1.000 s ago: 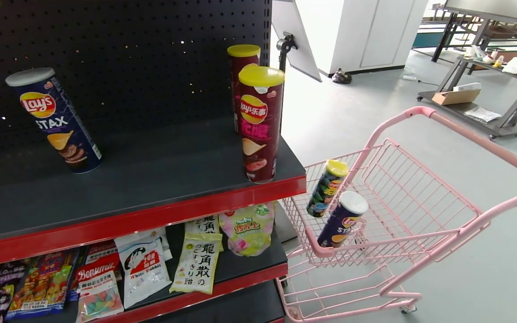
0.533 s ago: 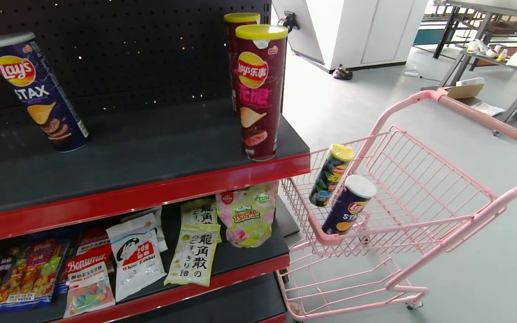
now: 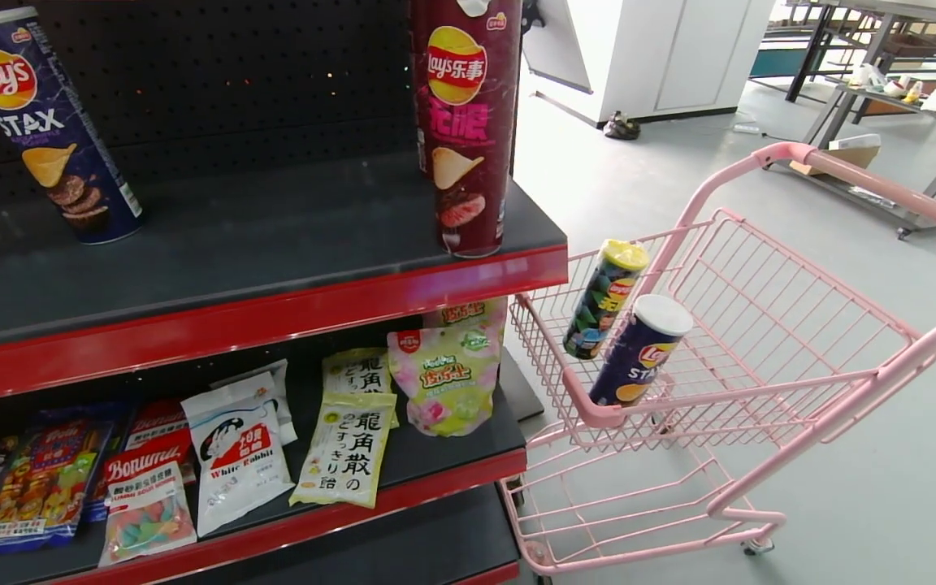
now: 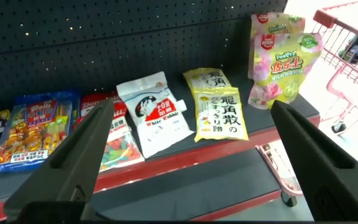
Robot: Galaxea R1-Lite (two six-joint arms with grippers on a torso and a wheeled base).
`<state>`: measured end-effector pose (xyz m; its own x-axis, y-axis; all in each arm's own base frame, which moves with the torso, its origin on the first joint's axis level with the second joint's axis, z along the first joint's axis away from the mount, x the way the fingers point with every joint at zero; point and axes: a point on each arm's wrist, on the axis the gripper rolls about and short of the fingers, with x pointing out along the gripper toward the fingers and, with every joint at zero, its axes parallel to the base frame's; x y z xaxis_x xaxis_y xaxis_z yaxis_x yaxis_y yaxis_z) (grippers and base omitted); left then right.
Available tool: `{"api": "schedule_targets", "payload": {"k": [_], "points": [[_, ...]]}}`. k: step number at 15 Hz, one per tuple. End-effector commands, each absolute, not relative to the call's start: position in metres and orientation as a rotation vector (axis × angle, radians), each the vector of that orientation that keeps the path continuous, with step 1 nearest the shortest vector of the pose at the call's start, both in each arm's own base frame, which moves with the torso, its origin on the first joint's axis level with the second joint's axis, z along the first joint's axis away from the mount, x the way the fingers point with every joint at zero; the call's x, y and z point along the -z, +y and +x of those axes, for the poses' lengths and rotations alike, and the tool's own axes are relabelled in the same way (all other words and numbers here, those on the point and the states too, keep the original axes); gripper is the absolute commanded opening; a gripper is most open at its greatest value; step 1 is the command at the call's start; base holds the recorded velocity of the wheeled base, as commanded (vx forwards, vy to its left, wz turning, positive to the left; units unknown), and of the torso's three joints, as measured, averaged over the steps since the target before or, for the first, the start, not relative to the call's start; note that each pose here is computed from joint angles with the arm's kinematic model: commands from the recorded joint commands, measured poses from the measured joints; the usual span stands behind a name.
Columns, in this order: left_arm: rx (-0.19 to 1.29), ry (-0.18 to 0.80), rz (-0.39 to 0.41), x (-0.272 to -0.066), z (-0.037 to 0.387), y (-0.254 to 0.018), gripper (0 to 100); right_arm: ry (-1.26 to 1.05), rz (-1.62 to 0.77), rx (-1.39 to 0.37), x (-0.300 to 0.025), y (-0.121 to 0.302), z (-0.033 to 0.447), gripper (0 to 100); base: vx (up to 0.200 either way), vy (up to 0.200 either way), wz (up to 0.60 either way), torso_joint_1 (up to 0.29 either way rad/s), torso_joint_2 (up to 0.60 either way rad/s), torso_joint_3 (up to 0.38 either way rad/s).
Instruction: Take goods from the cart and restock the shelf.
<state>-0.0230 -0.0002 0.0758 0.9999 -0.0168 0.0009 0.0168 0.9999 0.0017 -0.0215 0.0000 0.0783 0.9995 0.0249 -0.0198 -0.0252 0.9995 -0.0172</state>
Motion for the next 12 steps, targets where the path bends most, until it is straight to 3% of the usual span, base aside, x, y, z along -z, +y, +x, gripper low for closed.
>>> {"api": "schedule_targets", "payload": {"k": [1, 2, 3, 7, 8, 10, 11, 12], "points": [[0.017, 0.0, 0.002, -0.076, -0.023, 0.0, 100, -0.013, 0.098, -0.077, -0.19, 0.0, -0.004, 100, 0.0, 0.0, 0.0, 0.0, 0.0, 0.0], [0.015, 0.0, 0.002, -0.076, -0.023, 0.0, 100, -0.031, 0.207, -0.107, -0.254, 0.002, 0.024, 100, 0.0, 0.0, 0.0, 0.0, 0.0, 0.0], [0.017, 0.0, 0.003, -0.076, -0.023, 0.0, 100, 0.036, 0.161, -0.143, -0.265, 0.005, 0.052, 100, 0.0, 0.0, 0.0, 0.0, 0.0, 0.0], [0.008, 0.0, 0.003, -0.076, -0.023, 0.0, 100, 0.277, 0.101, -0.237, -0.223, 0.016, 0.128, 100, 0.0, 0.0, 0.0, 0.0, 0.0, 0.0], [0.008, 0.0, 0.003, -0.076, -0.023, 0.0, 100, 0.303, 0.101, -0.247, -0.2, 0.021, 0.166, 100, 0.0, 0.0, 0.0, 0.0, 0.0, 0.0], [0.008, 0.0, 0.003, -0.076, -0.023, 0.0, 100, 0.303, 0.101, -0.247, -0.2, 0.021, 0.166, 100, 0.0, 0.0, 0.0, 0.0, 0.0, 0.0], [0.006, 0.0, 0.003, -0.076, -0.023, 0.0, 100, 0.387, 0.113, -0.296, -0.158, 0.027, 0.215, 100, 0.0, 0.0, 0.0, 0.0, 0.0, 0.0], [0.006, 0.0, 0.003, -0.076, -0.023, 0.0, 100, 0.407, 0.113, -0.312, -0.154, 0.028, 0.218, 100, 0.0, 0.0, 0.0, 0.0, 0.0, 0.0]]}}
